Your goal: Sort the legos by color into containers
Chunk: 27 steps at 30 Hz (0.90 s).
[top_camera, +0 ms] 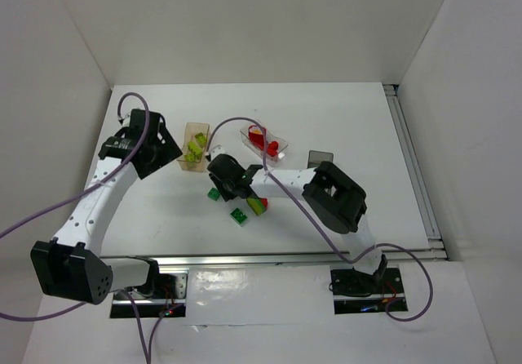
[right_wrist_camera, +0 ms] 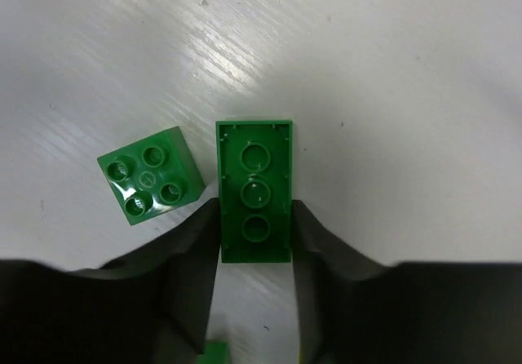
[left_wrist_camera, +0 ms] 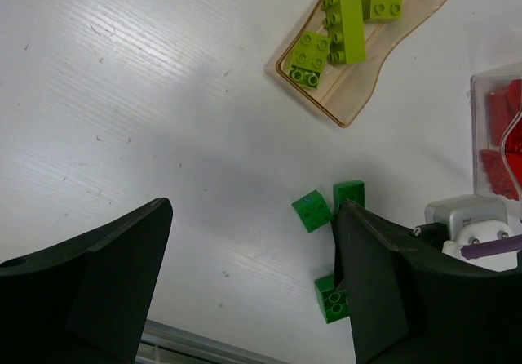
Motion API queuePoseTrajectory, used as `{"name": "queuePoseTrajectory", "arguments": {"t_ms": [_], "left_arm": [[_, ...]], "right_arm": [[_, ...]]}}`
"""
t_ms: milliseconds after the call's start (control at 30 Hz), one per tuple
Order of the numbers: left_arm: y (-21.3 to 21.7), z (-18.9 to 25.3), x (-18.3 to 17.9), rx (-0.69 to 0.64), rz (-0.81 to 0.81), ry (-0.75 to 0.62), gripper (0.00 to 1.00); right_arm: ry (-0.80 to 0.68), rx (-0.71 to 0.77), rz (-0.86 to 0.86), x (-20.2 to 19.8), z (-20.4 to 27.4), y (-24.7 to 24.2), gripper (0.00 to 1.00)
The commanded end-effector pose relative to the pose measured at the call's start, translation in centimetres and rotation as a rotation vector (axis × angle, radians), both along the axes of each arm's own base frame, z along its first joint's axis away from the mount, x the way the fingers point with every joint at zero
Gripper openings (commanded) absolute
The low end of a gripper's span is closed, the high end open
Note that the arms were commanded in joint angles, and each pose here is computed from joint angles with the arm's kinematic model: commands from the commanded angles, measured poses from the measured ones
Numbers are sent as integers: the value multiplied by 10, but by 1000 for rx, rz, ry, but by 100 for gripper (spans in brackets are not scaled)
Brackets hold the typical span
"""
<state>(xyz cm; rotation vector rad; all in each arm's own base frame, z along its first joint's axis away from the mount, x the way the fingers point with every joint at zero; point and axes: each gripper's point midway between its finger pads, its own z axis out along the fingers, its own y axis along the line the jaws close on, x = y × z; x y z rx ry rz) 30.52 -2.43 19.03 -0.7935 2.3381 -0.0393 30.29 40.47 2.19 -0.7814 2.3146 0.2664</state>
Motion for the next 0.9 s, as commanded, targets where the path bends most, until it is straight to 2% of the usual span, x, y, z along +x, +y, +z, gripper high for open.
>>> {"name": "queuePoseTrajectory", "arguments": {"t_ms": [0,67,267,333,400,433,500,633,733,767,800,833,867], "left_arm": [[2,4,-3,-6,-16,-19,91],[1,5,-1,-7,-16,-28,91],[-10,-1,3,-38,-92,-34,89],[-10,-1,3,-38,-92,-34,89],[-12,-3,3,-46,-98,-35,89],[-12,-2,5,-46,-98,-44,89],[-18,-5,5,-55,-116,-33,89],[-21,-8,6,-55,-125,-24,89],[-26,-7,7,-62,-140,-23,89],[-26,-7,7,-62,-140,-23,89],[-26,-7,7,-62,-140,-23,89],[-26,-7,7,-62,-140,-23,89],[-26,-7,7,-62,-140,-23,89]], "right_arm": [[-46,31,-33,13,15,8,37],[-87,36,-79,19,26,0,30],[-271,88,-287,28,96,-67,30],[-308,131,-438,34,117,-115,30],[-311,90,-538,31,108,-161,30],[-328,137,-608,37,123,-185,30],[-327,120,-710,36,121,-230,32],[-278,109,-803,33,107,-277,36],[-230,83,-852,29,89,-303,37],[-227,113,-849,34,91,-301,37],[-217,117,-851,33,87,-303,40],[-203,102,-842,34,82,-305,58],[-207,106,-827,36,86,-302,68]]}}
